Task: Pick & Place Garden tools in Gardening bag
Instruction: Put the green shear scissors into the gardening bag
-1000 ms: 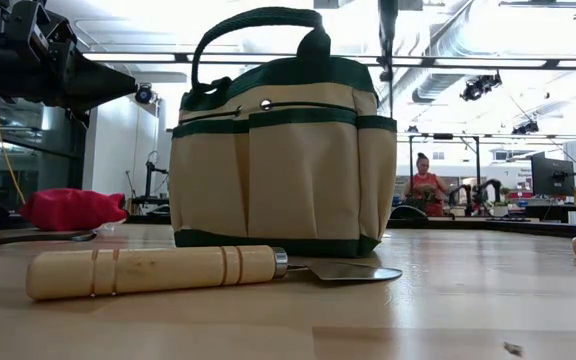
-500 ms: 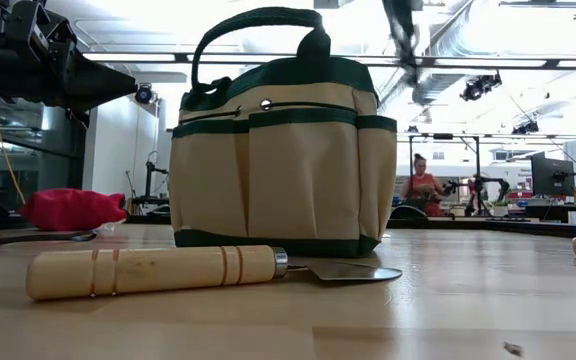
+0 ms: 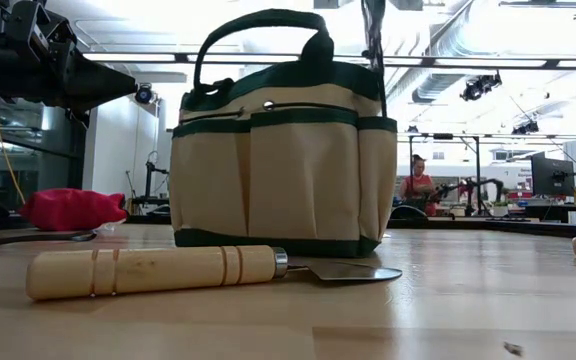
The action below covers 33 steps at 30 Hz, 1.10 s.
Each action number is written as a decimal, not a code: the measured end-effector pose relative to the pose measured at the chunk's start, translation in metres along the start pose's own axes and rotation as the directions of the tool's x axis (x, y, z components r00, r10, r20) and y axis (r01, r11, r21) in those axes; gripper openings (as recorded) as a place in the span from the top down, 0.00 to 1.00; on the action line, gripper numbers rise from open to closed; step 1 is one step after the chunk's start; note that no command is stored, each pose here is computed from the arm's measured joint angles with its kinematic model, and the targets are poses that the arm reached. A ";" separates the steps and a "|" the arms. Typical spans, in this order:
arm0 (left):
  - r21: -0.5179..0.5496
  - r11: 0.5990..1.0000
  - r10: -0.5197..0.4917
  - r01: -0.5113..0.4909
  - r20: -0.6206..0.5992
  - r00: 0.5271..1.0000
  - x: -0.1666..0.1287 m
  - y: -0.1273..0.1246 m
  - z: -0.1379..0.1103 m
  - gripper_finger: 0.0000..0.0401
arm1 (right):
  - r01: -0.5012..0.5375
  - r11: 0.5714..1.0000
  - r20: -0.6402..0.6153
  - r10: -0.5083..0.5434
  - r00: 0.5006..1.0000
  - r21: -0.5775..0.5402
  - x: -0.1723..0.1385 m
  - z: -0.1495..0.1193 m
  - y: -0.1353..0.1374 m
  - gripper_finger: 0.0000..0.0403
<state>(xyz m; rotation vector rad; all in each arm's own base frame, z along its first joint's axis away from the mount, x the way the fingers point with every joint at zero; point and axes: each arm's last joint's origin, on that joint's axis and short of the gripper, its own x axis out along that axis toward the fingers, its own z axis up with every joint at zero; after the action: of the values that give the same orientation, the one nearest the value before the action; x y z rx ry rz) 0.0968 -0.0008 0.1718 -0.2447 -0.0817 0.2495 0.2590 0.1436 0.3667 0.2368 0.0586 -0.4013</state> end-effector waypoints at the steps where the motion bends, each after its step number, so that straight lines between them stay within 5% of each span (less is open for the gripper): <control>1: 0.000 1.000 0.000 0.000 0.000 1.000 0.000 0.000 0.000 0.89 | 0.001 1.000 -0.001 -0.001 1.000 -0.002 0.001 -0.001 0.001 0.99; 10: 0.000 1.000 0.000 0.000 0.000 1.000 0.000 0.000 0.000 0.89 | 0.079 0.997 0.038 -0.079 0.996 -0.012 0.003 -0.001 0.001 0.99; 33: 0.000 1.000 0.000 0.000 0.000 1.000 0.000 0.000 0.000 0.89 | 0.069 0.997 0.070 -0.066 0.995 -0.036 -0.005 0.008 0.001 0.99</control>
<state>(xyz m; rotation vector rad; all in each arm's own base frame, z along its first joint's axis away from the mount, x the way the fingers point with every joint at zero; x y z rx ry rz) 0.0968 -0.0008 0.1718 -0.2447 -0.0818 0.2498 0.2550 0.1445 0.3747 0.1833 0.0069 -0.4750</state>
